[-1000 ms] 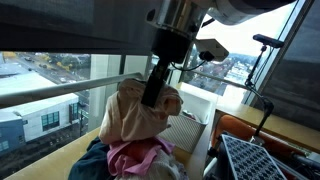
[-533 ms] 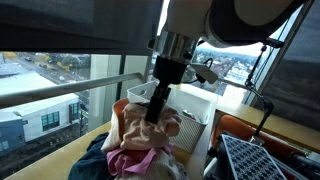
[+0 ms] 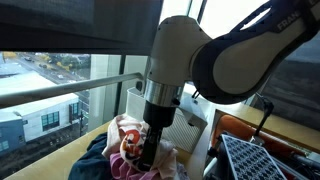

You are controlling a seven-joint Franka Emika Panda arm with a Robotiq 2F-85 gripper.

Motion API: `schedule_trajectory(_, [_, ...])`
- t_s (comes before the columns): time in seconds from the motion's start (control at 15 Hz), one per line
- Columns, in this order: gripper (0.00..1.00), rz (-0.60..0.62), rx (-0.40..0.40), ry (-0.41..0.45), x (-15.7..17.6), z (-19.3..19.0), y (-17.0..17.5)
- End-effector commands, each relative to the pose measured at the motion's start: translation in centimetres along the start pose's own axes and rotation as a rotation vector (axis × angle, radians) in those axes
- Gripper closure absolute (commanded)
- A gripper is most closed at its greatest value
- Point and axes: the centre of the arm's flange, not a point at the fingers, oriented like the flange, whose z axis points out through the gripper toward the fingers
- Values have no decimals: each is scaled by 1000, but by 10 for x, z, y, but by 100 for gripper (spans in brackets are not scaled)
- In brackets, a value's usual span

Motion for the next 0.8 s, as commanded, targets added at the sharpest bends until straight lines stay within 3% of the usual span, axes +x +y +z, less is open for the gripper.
schedule_trajectory(0.0, [0, 35, -4, 38, 8, -38, 35])
schedule_trajectory(0.33, [0, 106, -23, 139, -5, -136, 114])
schedule_trajectory(0.53, [0, 175, -48, 166, -24, -183, 186])
schedule_trajectory(0.73, [0, 267, -57, 151, -54, -206, 271])
